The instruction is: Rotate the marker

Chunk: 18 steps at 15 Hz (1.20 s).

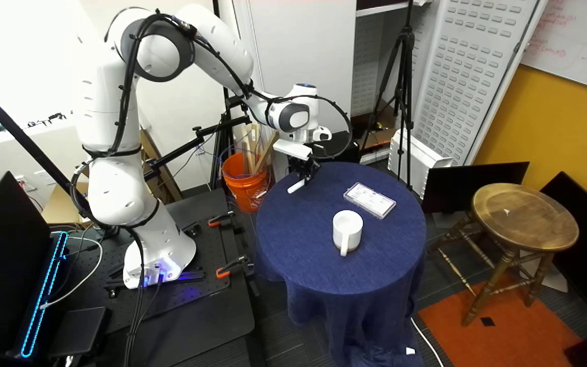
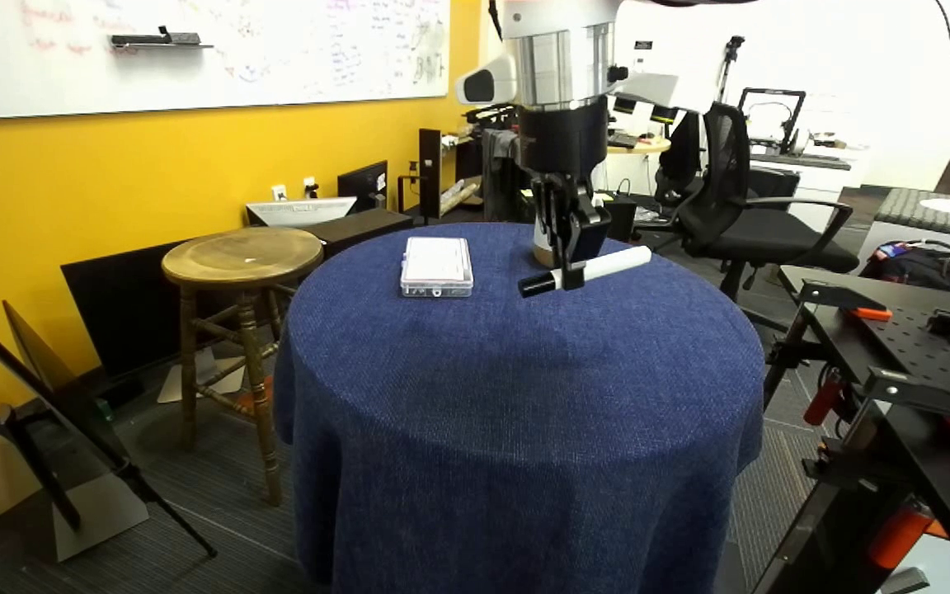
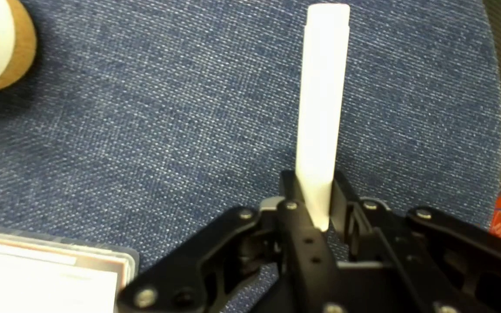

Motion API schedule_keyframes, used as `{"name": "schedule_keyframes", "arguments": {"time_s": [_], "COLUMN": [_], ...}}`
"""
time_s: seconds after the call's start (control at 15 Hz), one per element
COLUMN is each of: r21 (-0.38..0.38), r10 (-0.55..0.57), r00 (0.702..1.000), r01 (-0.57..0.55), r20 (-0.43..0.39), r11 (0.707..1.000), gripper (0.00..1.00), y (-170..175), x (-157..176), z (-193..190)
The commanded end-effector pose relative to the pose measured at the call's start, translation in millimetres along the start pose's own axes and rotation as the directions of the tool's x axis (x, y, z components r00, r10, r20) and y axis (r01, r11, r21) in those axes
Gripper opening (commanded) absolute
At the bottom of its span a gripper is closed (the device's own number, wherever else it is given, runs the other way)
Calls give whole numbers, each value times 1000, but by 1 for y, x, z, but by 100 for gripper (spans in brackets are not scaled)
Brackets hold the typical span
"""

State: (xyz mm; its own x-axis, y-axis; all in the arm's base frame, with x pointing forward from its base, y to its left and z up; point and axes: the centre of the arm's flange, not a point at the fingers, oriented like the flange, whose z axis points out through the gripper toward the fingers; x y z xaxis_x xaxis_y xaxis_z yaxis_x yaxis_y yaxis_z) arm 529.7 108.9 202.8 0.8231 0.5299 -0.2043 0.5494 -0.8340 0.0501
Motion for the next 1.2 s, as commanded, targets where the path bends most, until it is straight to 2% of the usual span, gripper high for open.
{"name": "schedule_keyframes", "arguments": {"time_s": [0.0,0.2,0.33,0.53,0.73,1.13], "r21": [-70,-94,-81,-72,-67,-79], "r10": [-161,-303,-402,-536,-647,-785], "r00": [987,953,915,841,756,610], "r01": [163,302,398,531,644,782], "r20": [27,-2,-35,-77,-98,-107], "r11": [984,949,914,844,762,618], "gripper": [5,5,5,5,5,5], "y": [8,9,9,11,14,8], "x": [5,10,13,17,21,34], "z": [-9,-8,-7,-4,0,7]}}
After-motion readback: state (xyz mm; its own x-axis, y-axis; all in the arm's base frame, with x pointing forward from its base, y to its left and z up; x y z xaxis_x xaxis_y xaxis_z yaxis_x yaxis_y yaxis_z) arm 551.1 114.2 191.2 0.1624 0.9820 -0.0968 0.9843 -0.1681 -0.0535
